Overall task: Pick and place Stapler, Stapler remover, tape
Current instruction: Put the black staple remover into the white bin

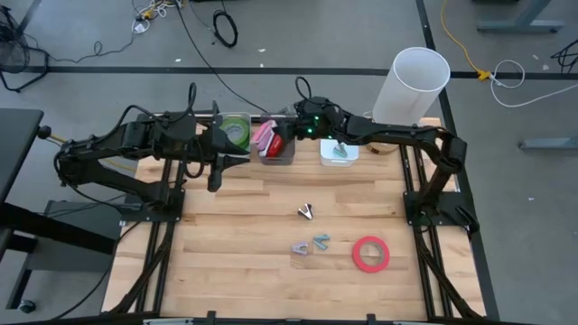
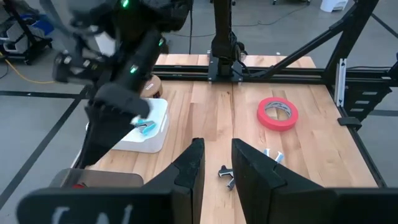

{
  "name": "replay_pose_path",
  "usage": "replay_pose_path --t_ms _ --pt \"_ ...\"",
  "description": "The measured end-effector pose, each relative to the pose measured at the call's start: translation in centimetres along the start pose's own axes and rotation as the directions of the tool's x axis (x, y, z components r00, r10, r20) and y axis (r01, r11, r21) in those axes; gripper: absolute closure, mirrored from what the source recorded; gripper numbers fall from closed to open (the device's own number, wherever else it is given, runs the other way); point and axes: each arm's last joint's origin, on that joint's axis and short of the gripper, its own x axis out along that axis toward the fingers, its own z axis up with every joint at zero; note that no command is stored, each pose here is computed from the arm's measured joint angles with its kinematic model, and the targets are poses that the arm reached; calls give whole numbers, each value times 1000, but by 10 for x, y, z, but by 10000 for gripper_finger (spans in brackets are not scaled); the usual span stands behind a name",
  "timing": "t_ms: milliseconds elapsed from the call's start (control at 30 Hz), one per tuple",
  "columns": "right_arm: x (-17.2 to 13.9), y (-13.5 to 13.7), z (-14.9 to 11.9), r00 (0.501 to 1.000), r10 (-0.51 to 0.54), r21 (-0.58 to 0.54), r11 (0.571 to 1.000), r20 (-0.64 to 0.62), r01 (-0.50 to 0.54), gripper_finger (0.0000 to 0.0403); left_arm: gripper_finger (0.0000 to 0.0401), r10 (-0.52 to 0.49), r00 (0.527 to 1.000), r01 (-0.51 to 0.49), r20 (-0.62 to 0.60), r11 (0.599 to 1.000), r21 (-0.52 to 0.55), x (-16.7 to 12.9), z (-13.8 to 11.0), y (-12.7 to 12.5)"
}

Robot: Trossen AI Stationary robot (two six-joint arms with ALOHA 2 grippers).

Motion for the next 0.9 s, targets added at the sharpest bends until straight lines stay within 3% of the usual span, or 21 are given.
replay_pose_path --t_ms 333,700,900 --pt "-39 31 -19 991 -33 -143 990 -129 14 183 318 0 1000 0 0 1000 0 0 0 0" --pt "-58 58 -60 948 -78 -182 983 -309 21 183 318 1 1000 -1 0 1000 -1 0 0 0" --pt "-67 64 -85 911 -197 -192 972 -363 134 183 318 0 1000 0 0 1000 -2 0 0 0"
